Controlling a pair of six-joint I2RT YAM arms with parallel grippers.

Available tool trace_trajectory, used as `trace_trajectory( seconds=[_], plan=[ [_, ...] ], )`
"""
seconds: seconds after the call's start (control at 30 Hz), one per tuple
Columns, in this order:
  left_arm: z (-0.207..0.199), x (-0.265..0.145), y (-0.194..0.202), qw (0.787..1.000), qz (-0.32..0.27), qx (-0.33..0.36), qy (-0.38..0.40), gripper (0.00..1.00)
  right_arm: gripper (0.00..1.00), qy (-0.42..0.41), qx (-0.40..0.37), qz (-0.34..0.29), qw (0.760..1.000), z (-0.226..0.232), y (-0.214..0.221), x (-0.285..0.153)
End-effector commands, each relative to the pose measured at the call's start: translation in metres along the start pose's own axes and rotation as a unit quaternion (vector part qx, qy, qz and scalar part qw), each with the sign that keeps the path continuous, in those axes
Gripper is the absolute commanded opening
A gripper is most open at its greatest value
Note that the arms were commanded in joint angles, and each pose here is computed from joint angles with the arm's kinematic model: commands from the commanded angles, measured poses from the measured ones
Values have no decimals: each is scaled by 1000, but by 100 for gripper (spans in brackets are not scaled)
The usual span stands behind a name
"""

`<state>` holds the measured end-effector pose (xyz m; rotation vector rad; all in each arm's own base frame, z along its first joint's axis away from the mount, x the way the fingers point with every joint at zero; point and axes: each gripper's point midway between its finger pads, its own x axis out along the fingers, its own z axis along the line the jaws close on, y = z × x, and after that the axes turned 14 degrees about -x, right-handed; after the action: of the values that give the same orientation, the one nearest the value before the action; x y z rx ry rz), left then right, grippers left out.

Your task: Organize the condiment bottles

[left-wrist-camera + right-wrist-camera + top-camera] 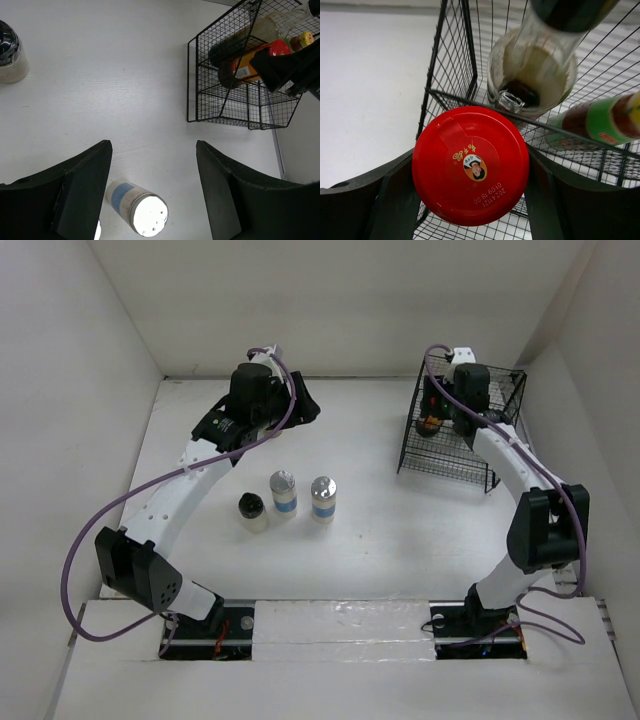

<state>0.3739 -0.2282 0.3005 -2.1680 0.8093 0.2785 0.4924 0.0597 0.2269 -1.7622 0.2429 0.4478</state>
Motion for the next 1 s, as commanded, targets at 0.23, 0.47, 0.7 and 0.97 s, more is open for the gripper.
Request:
trace_trajectory(
  seconds=[0.23, 0.47, 0.7, 0.97],
  plan=[
    [-19, -12, -21, 999, -29, 3, 27, 64, 53, 1, 29, -49, 998, 9, -16, 16],
    [-20, -14, -27, 999, -35, -4, 28, 64, 77, -10, 33, -38, 999, 13, -12, 12],
    [-17, -13, -30, 999, -42, -4, 21, 67, 83, -13, 38, -53, 998, 11, -29, -1],
    [-14, -22, -49, 996, -86, -26, -8, 67, 84, 11, 27, -96, 995, 7, -73, -42]
  ],
)
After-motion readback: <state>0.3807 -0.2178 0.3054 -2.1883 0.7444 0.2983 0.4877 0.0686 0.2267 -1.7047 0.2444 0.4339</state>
